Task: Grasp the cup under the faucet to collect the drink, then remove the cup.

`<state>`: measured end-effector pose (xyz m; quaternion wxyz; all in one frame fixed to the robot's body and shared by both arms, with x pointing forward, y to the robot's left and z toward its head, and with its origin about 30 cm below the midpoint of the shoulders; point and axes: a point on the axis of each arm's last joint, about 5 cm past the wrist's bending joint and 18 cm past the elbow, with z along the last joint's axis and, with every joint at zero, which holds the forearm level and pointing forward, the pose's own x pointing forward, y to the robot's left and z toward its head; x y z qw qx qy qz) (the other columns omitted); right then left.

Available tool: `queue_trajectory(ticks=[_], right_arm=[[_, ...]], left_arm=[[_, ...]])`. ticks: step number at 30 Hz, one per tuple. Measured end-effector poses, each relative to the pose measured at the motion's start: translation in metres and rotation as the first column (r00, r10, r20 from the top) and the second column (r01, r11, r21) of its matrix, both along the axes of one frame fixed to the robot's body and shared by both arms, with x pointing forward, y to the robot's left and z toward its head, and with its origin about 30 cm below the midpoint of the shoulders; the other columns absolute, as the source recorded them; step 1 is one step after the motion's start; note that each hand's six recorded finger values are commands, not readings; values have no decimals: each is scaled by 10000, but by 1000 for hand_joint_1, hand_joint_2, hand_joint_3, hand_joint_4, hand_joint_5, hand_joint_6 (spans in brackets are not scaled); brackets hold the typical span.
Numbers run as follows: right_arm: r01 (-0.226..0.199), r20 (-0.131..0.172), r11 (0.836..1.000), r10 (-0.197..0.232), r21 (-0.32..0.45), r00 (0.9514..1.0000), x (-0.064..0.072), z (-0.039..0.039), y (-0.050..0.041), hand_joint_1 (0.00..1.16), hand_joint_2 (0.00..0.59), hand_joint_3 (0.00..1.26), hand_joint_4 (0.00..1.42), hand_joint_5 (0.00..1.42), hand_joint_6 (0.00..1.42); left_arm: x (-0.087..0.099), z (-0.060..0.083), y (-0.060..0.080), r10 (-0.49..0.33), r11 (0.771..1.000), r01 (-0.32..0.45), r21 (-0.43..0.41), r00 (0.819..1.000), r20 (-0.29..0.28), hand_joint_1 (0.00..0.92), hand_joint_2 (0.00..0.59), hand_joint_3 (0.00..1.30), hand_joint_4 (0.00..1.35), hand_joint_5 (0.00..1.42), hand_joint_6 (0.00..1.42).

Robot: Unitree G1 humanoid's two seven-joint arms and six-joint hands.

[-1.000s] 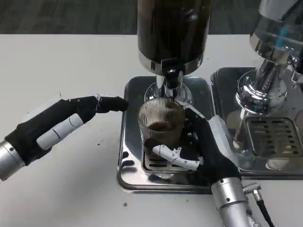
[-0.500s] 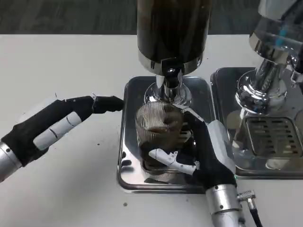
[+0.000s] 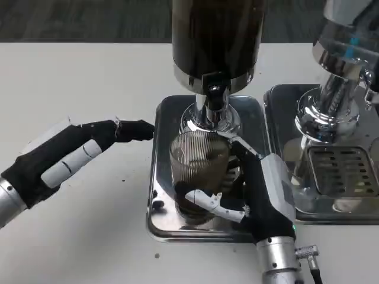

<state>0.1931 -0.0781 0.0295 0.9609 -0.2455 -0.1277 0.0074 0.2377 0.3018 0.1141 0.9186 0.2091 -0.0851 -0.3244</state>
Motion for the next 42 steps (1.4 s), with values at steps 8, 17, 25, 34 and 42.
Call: queue_trajectory(ticks=[8, 17, 25, 34, 42], right_arm=[[250, 160, 9997, -249, -2, 9996, -33, -28, -16, 715, 223, 524, 657, 826, 1176], [455, 354, 9989, -452, -74, 9984, -72, -57, -36, 707, 229, 537, 668, 827, 1178], [988, 746, 9951, -987, 24, 9923, -122, -52, -128, 697, 226, 553, 681, 842, 1178], [1320, 1174, 9906, -1354, 364, 9838, -215, -9, -162, 687, 233, 562, 689, 845, 1178], [1609, 1407, 9860, -1656, 445, 9761, -305, 19, -219, 689, 229, 570, 690, 855, 1191]], left_arm=[[0, -1, 0, 0, 10000, 0, -1, 10000, -6, 0, 186, 326, 266, 203, 138], [-7, -17, 7, 51, 10000, -51, -26, 9999, -104, 0, 189, 326, 266, 205, 141], [-10, -35, 14, 118, 9999, -119, -60, 9997, -216, 0, 190, 326, 266, 205, 143], [29, -11, -4, 68, 10000, -68, -49, 9999, -129, 0, 191, 320, 266, 196, 143], [37, -13, -31, -52, 10000, 52, 49, 10000, -17, 0, 191, 317, 252, 194, 144]])
